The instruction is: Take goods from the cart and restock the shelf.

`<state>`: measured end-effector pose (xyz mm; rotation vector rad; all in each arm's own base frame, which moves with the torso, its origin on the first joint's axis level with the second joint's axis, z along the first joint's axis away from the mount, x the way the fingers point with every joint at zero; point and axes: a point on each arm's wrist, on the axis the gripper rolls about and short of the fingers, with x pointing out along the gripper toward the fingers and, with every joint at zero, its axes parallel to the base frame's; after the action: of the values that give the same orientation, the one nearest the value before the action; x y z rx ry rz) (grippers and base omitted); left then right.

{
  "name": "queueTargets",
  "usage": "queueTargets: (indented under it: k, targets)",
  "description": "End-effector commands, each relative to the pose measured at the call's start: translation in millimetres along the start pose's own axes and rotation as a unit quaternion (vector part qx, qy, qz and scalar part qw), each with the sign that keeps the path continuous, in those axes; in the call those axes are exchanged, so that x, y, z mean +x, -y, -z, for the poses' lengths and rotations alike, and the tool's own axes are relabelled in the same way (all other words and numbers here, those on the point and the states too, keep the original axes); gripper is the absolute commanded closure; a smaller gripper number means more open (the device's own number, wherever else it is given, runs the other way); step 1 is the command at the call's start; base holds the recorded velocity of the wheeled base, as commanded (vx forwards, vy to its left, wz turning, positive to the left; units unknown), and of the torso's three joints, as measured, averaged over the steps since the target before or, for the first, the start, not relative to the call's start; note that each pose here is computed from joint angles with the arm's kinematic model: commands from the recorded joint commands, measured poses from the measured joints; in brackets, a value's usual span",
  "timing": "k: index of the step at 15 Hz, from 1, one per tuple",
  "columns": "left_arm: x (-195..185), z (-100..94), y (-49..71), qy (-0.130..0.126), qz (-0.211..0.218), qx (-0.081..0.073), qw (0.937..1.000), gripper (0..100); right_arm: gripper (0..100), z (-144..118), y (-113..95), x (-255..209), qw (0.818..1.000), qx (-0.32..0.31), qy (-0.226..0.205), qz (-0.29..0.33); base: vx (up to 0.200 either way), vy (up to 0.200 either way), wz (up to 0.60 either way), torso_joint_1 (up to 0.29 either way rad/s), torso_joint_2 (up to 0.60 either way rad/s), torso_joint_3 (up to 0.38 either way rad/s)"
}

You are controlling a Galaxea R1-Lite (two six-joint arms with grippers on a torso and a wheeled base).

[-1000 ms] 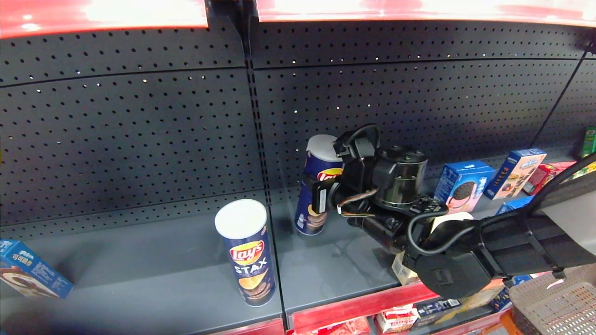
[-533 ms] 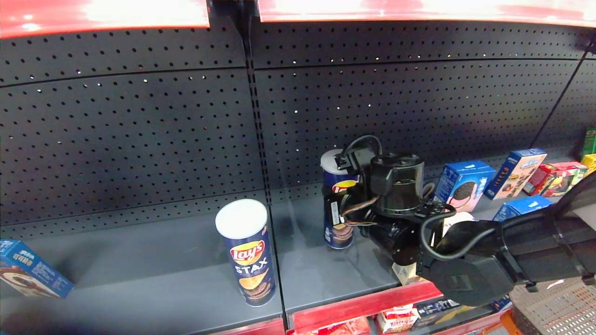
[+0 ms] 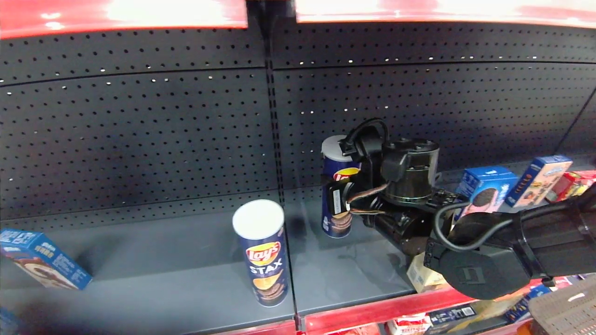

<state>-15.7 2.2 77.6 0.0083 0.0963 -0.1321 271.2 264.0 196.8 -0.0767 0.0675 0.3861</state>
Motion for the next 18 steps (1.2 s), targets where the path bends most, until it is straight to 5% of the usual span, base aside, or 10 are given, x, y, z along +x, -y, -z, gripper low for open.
queueTargets:
  k: [1,6,11,18]
  targets:
    - [0.2,0.4,-0.1,-0.002,-0.001,0.0,1.0,0,100,-0.6,0.6,-0.5,1.0,0.0,0.0,0.0,0.0,0.0,0.0,0.0,0.0,0.0]
    - [0.1,0.0,0.0,-0.001,0.0,0.0,1.0,0,100,1.3,1.0,-0.2,1.0,0.0,-0.003,0.0,0.0,0.0,0.0,0.0,0.0,0.0]
    - [0.1,0.0,0.0,-0.001,-0.001,0.0,1.0,0,100,1.0,27.3,-1.4,1.0,0.005,-0.005,-0.03,0.0,0.0,0.0,0.0,0.0,0.0]
    - [0.1,0.0,0.0,-0.001,0.0,0.0,1.0,0,100,-2.0,50.7,8.6,0.991,0.005,0.006,-0.135,0.0,0.0,0.0,0.0,0.0,0.0]
